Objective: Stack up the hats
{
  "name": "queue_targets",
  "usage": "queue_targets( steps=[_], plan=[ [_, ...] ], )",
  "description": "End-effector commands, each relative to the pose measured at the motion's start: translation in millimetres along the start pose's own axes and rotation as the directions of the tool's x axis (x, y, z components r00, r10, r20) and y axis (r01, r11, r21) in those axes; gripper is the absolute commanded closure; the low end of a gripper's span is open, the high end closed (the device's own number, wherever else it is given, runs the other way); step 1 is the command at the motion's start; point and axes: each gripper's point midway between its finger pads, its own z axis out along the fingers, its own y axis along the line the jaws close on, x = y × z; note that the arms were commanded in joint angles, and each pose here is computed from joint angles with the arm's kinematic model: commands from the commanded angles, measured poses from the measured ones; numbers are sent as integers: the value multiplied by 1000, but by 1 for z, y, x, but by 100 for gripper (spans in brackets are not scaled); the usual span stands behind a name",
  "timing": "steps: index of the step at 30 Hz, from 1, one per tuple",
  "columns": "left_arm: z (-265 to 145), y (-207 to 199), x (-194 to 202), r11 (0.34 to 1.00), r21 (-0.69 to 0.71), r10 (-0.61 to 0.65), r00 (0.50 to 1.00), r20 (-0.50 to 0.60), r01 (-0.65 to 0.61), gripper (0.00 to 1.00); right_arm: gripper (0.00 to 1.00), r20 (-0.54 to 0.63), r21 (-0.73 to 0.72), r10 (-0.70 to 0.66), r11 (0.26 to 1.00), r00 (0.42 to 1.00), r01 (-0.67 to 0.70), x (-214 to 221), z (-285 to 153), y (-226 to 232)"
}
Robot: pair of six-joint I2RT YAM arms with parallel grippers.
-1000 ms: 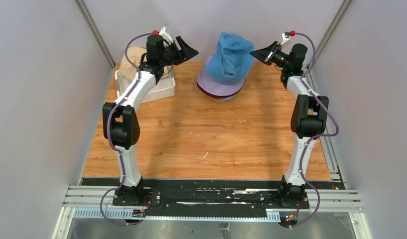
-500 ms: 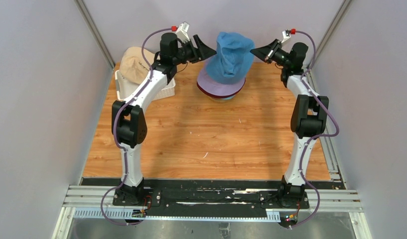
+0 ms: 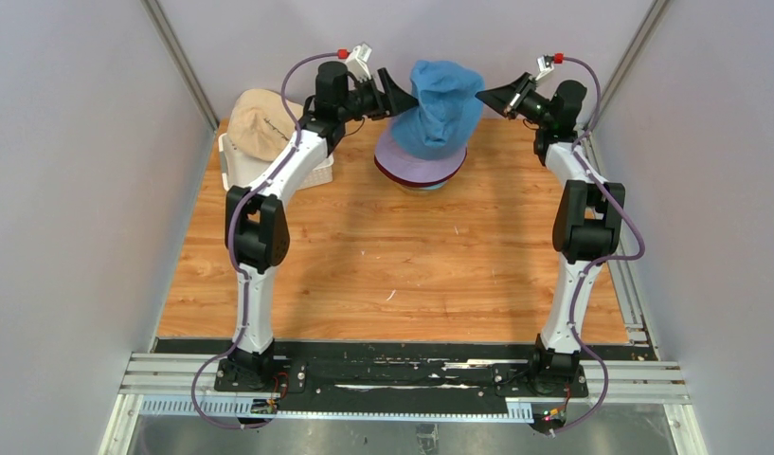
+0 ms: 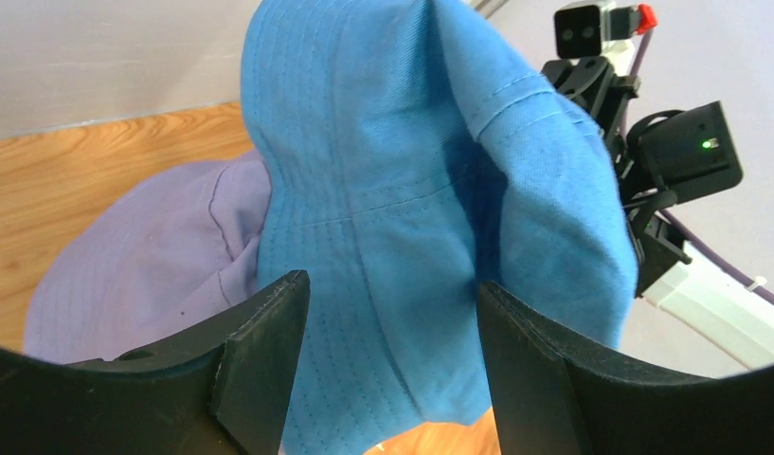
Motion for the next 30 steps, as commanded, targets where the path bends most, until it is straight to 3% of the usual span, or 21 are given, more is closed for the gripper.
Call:
queue_targets(
  steps=[1, 9, 12, 19, 30],
  plan=[
    [6, 0, -2, 999, 12, 35, 999, -2, -35, 31, 99, 5, -67, -63, 996, 998, 63, -8, 8, 24],
    [15, -7, 1, 998, 48, 38, 999, -2, -38, 38, 99, 6, -69, -55, 996, 998, 56, -7, 7, 22],
    [16, -12, -1, 997, 69, 35, 999, 9, -36, 52, 100, 5, -71, -54, 996, 999, 54, -6, 7, 22],
    [11, -24, -11, 995, 90, 46, 998, 38, -49, 95, 99, 12, -79, -53, 995, 999, 54, -7, 7, 25],
    [-17, -51, -66, 999, 8, 37, 991, 130, -38, 100, 99, 22, -133, -70, 989, 997, 72, -20, 18, 59]
  ],
)
